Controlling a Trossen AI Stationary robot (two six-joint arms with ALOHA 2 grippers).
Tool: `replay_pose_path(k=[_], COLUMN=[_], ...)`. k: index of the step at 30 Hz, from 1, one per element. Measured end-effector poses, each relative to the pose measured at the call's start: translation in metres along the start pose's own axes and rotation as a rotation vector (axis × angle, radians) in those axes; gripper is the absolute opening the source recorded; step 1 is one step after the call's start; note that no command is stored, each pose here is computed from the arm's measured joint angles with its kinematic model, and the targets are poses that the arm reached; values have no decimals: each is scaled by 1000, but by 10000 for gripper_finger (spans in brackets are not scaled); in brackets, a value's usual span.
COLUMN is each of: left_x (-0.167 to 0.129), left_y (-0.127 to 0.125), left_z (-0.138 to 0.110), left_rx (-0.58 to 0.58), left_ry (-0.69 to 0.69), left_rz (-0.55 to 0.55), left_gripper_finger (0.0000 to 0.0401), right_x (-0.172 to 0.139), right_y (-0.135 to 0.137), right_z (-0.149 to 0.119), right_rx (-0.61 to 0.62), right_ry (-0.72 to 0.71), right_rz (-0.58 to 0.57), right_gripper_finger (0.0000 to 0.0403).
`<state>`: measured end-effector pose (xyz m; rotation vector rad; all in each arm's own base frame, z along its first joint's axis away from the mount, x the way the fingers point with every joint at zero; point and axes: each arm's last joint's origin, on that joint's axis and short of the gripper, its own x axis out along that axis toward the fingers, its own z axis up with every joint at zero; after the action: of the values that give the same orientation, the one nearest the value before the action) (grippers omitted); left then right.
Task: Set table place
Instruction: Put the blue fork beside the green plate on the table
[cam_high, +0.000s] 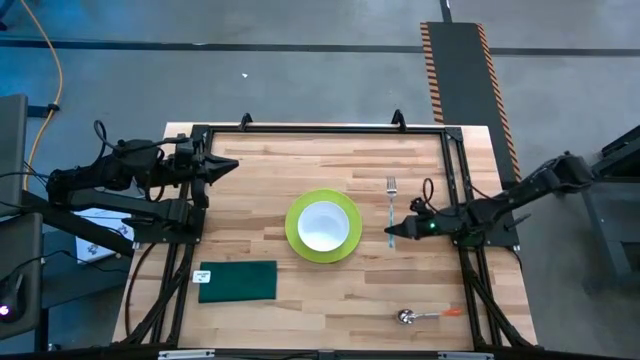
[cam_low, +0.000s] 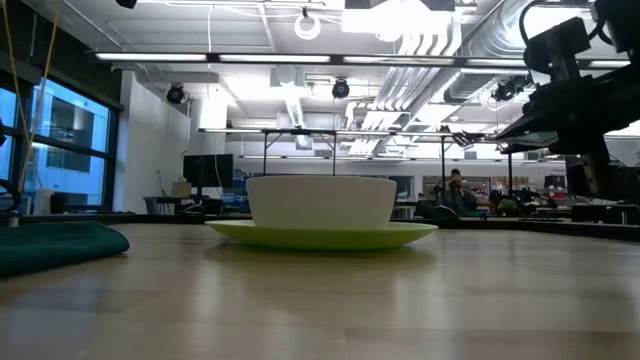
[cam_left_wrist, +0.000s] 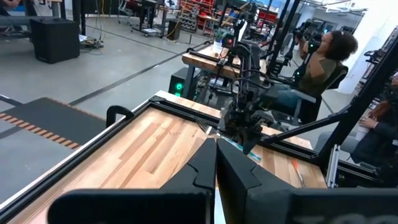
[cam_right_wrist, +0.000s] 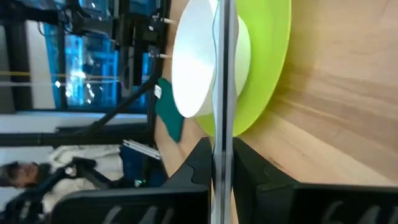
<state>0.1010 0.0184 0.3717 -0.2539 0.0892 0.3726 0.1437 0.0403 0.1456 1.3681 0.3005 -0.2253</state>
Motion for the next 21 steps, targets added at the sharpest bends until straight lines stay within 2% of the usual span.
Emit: replay_pose_path(k=[8, 13, 21], left_x=[0, 0, 0], left_y=[0, 1, 1], left_z=[0, -1, -2], left_rx=[0, 4, 5], left_ry=[-1, 11, 18], left_rz=[2, 12, 16], left_gripper_finger=[0, 0, 0], right_x=[10, 21, 53], right_y=[-11, -14, -9], right_z=[-16, -22, -36], right_rx=[53, 76, 30], right_ry=[21, 29, 92], right_rz=[-86, -90, -195], right_gripper_finger=[5, 5, 5])
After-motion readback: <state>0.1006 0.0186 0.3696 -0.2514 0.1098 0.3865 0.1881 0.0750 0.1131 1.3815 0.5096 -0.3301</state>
